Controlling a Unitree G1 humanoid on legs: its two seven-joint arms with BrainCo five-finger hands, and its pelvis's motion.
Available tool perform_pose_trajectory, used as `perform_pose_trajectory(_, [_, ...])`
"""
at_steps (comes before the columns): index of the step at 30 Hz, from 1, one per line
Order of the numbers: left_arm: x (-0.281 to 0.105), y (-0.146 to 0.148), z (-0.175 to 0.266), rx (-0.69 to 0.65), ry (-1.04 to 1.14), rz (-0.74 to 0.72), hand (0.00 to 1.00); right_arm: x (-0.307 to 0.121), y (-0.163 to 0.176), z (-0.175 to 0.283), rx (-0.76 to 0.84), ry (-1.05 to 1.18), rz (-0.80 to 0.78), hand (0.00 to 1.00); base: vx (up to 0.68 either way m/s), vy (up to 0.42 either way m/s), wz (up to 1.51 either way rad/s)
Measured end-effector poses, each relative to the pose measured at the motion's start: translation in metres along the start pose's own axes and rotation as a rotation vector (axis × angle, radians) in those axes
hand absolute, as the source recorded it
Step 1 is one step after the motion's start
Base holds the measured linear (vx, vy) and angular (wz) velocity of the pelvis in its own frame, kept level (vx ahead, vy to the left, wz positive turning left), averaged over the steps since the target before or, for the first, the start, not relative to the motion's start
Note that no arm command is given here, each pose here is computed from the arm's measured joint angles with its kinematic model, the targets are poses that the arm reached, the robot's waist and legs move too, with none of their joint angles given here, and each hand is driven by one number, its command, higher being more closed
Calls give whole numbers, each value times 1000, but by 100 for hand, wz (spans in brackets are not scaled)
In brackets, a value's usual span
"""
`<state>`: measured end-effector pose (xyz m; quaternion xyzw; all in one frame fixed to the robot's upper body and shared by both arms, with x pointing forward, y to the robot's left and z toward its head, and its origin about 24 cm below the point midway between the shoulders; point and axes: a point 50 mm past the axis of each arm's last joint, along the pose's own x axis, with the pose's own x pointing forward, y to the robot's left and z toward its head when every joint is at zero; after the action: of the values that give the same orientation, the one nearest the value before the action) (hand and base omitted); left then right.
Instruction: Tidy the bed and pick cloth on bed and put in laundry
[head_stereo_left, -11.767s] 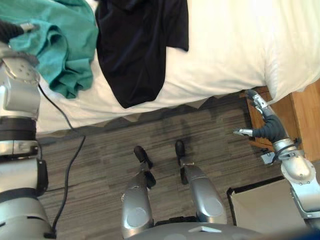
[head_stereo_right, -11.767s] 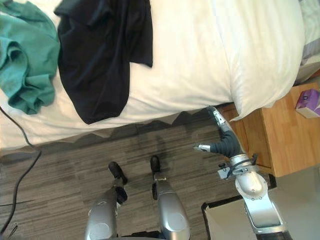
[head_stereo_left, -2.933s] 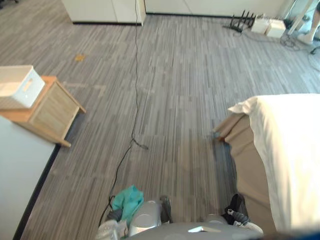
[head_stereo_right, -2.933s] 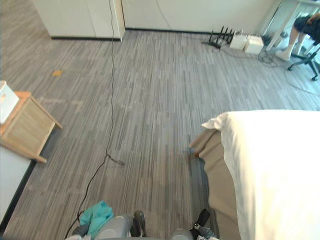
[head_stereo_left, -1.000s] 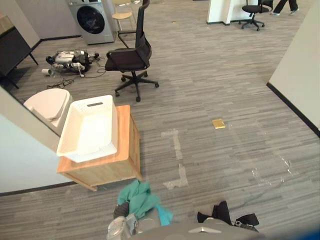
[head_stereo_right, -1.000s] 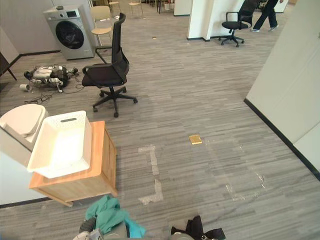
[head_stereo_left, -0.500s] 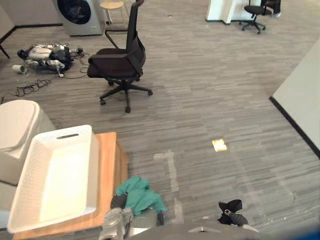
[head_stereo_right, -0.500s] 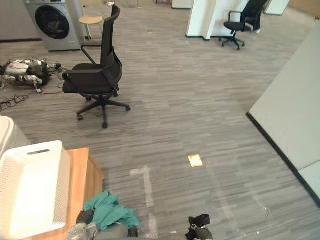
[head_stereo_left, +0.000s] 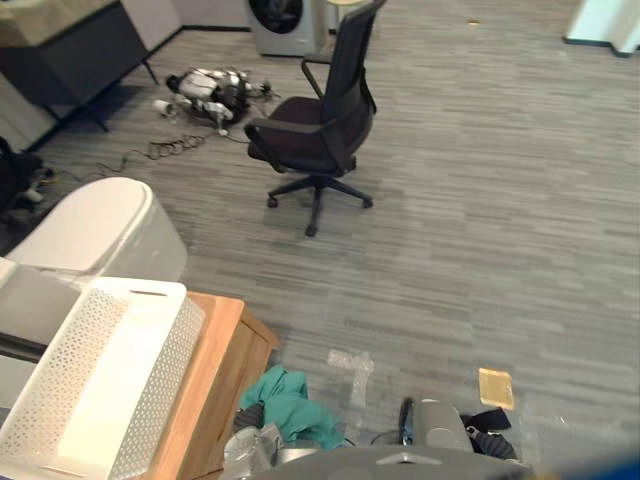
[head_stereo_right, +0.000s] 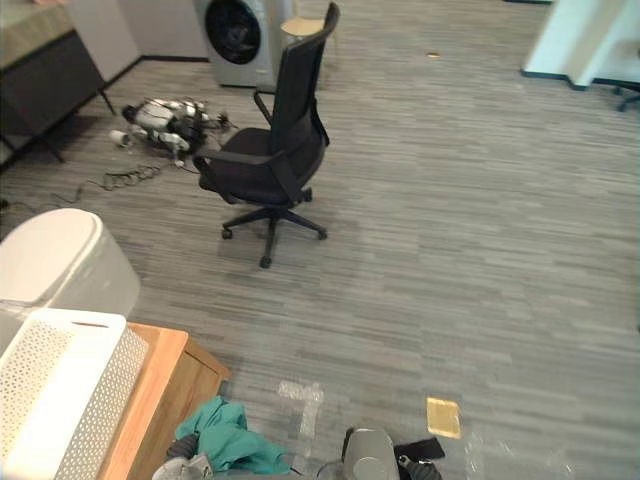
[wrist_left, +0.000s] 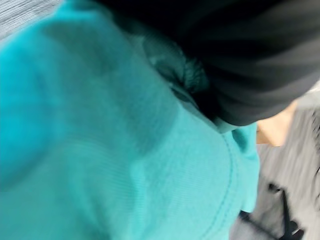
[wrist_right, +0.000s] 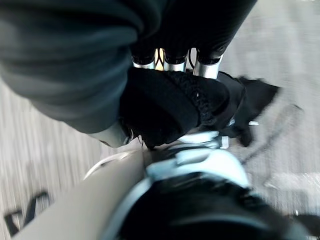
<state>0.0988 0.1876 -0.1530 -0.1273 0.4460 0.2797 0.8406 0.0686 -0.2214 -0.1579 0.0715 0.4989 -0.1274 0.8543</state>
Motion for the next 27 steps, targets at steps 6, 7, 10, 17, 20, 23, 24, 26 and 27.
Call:
perform_pose_trajectory(6, [1, 10, 12, -53, -67, 9, 100, 5, 8, 8, -146, 14, 64, 100, 375, -162, 109])
perform_pose_trajectory(7, [2, 11, 12, -49, -63, 2, 100, 7, 9, 12, -152, 11, 70, 100, 428, -15, 136])
perform_pose_trajectory(10, [3, 16, 14, 19, -59, -10, 100, 7, 19, 7, -132, 21, 103, 100, 467, -10, 157])
perform_pose_trajectory(17, [8, 28, 13, 144, -8, 7, 100, 12, 27, 28, -140, -49, 132, 100, 254, 7, 125])
perform_pose_trajectory(20, [13, 22, 27, 258, -45, -21, 100, 10, 27, 20, -70, -33, 131, 100, 175, -236, 223])
perform_pose_trajectory(23, [14, 29, 29, 317, -48, -9, 100, 6, 28, 7, 10, -6, 129, 100, 181, -292, 229])
perform_pose_trajectory(24, [15, 35, 34, 329, -66, 3, 100, 4, 30, 1, 30, 6, 132, 100, 233, -344, 126])
perform_pose_trajectory(26, [12, 37, 26, 313, -46, 14, 100, 7, 31, 6, 40, 6, 133, 100, 224, -328, 55])
perform_pose_trajectory(27, [10, 34, 18, 302, -30, 8, 100, 8, 27, 13, 31, -13, 126, 100, 254, -225, 48])
